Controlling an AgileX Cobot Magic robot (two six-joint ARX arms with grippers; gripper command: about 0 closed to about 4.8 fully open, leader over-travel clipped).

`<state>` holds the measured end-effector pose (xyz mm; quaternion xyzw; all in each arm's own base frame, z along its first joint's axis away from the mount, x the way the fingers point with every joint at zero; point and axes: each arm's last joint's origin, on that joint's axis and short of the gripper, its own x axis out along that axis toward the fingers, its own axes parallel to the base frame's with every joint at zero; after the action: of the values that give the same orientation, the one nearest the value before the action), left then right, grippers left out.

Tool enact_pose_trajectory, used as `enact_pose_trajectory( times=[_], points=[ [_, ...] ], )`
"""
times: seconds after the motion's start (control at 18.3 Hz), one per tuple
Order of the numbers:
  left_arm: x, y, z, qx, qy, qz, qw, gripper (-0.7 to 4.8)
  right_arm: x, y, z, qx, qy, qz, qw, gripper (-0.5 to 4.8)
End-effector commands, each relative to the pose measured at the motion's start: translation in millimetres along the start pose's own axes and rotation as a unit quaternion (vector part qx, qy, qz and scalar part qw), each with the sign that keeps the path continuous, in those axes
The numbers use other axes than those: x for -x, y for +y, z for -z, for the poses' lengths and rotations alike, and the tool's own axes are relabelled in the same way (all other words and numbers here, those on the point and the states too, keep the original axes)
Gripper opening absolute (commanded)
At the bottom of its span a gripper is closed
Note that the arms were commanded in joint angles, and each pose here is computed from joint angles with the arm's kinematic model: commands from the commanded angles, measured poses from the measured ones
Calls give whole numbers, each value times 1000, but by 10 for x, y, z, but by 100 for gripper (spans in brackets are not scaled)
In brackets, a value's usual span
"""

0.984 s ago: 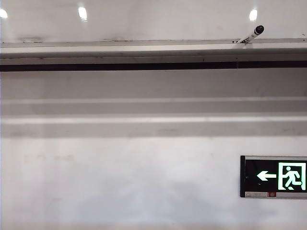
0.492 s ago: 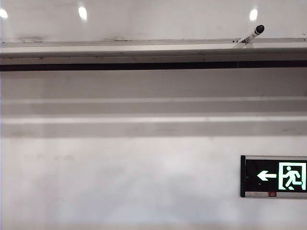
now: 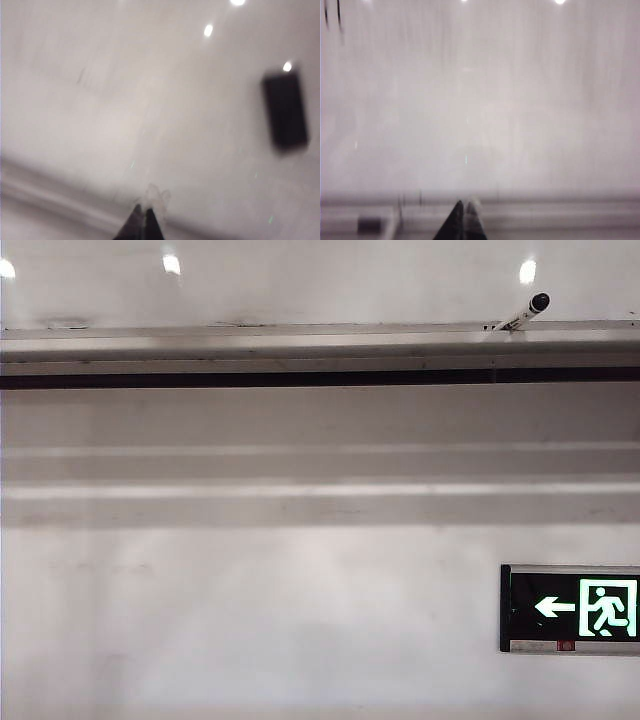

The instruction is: Wipe the whiteboard clean using the black magnetic whiteboard eraser attached to the whiteboard.

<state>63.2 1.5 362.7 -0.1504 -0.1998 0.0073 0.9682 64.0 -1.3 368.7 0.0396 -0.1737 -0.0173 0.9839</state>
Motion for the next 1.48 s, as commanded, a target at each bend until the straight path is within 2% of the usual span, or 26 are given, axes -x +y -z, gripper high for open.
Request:
enact_pose_trajectory(
  times=[0.05, 0.27, 0.33, 0.38, 0.49, 0.6, 0.66, 0.71, 0.77, 0.82, 1.04, 1.2, 1.48],
  points=[
    [-361, -126, -306, 10, 6, 1, 1000, -6, -280, 46, -416, -3, -18, -3, 1000, -1],
    [-1027, -361, -594, 62, 36, 61, 996, -6, -698, 138, -925, -10, -44, -23, 999, -1],
    [-1182, -450, -626, 73, 43, 78, 993, -6, -787, 174, -1017, 5, -50, -33, 998, -1],
    [-1316, -540, -626, 79, 52, 93, 991, -6, -862, 206, -1086, 27, -56, -40, 997, -1],
    [-1554, -777, -584, 97, 68, 122, 985, -5, -981, 260, -1176, 21, -61, -54, 996, -1],
    [-1749, -1045, -487, 113, 69, 138, 982, 5, -1081, 347, -1230, 14, -65, -102, 993, -1],
    [-1847, -1191, -420, 108, 62, 147, 981, 88, -1140, 390, -1236, 10, -71, -120, 990, -1],
    [-1920, -1309, -360, 111, 62, 152, 980, 239, -1194, 431, -1241, 5, -80, -129, 988, -1],
    [-2002, -1429, -292, 118, 63, 149, 980, 429, -1237, 465, -1243, 1, -86, -136, 987, -1],
    [-2083, -1531, -225, 123, 60, 139, 981, 479, -1262, 490, -1247, -2, -92, -143, 985, -1],
    [-2342, -1729, -17, 155, 41, 132, 978, 479, -1279, 574, -1243, -10, -100, -188, 977, -1],
    [-2400, -1730, 32, 165, 22, 87, 982, 479, -1257, 578, -1258, -11, -103, -193, 976, -1],
    [-2481, -1765, 149, 173, 4, 85, 981, 479, -1223, 571, -1285, -21, -106, -201, 973, -1]
  ],
)
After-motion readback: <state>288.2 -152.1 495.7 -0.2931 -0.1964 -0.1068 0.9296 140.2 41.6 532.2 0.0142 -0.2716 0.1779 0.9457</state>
